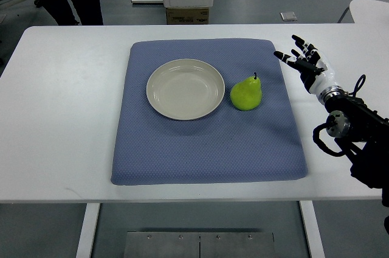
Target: Place pear on plate with right hand
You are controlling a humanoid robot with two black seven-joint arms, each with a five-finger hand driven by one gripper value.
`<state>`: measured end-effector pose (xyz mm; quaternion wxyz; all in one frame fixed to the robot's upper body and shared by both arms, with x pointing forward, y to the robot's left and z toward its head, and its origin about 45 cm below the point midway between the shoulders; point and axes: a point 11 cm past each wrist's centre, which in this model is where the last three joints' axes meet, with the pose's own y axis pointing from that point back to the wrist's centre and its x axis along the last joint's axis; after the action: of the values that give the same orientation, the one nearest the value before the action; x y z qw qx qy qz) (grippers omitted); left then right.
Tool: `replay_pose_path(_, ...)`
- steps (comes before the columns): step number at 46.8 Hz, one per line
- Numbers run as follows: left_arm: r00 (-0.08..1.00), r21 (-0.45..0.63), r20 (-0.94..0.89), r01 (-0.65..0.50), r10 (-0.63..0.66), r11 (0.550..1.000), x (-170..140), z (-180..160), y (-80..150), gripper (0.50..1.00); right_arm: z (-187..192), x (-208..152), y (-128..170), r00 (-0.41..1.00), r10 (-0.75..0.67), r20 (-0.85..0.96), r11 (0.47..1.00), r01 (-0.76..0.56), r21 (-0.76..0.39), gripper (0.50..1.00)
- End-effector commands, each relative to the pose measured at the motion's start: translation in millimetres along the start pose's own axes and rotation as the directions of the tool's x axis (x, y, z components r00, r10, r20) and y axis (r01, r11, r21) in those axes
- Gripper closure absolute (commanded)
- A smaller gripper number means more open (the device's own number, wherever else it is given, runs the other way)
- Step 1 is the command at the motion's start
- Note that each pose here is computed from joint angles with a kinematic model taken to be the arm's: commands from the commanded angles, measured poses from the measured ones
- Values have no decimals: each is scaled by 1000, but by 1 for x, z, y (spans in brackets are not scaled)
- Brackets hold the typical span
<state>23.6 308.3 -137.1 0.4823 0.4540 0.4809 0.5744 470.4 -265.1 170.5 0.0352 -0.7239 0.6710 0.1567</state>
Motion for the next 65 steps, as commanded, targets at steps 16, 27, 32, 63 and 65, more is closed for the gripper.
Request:
replay_pose_path(16, 1000, 0, 0, -1, 1, 1000, 0, -1, 0, 500, -15, -5, -6, 1000, -10, -7, 1000, 10, 22, 500)
replay_pose_path(27, 1000, 23, -3, -2, 2, 1000, 2, -14, 1, 500, -16, -3, -7, 1000, -6, -10, 1000, 7, 20, 500)
replay_pose_path(32, 1000, 23, -3, -2, 2, 1000, 2, -14, 1, 500, -19, -4, -8, 1000, -8, -12, 1000, 8, 24, 500)
replay_pose_path(63, 1000, 21, -3, -2, 2, 1000, 2, -13, 1, 500, -29, -3, -10, 1000, -17, -18, 999, 18, 46, 500)
replay_pose_path(65, 1000, 21, -3, -2, 2, 1000, 2, -13, 1, 500, -31, 0, -10, 1000, -14, -23, 999, 15, 49, 500)
